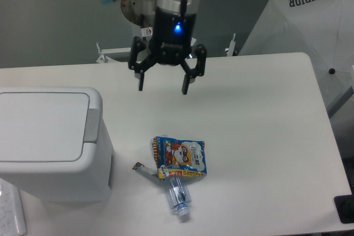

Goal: Open the trash can
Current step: 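Move the open gripper down toward the trash can lid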

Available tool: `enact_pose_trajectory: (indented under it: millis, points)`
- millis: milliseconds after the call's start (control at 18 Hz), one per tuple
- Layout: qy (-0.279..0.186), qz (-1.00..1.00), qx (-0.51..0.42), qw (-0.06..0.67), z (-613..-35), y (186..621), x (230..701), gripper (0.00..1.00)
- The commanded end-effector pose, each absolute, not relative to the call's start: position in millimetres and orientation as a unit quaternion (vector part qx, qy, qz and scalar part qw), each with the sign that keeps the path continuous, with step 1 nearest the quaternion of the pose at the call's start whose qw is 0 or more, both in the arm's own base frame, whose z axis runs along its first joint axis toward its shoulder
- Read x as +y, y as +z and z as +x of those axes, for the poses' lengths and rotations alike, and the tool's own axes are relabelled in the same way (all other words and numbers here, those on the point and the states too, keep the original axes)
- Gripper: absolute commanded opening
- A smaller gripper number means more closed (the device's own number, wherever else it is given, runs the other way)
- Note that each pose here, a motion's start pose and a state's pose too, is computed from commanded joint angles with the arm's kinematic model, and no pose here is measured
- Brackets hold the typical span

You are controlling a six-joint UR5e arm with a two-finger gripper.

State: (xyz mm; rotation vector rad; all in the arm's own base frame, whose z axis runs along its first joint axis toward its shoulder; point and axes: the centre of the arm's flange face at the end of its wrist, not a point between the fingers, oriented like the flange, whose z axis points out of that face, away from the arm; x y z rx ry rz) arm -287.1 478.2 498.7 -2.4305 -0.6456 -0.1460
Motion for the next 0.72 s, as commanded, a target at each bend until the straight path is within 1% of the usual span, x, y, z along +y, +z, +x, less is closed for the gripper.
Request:
enact_pose_trajectory:
  millis: [167, 278, 722]
  points:
    - [-0.064, -0.913, -0.253, 0.313, -287, 504, 506, 1.00]
    - [-0.069, -0.915, -0.250, 0.309, -286, 500, 520, 1.00]
    - [-0.079, -0.922, -0.232, 0.299, -272, 482, 545, 1.00]
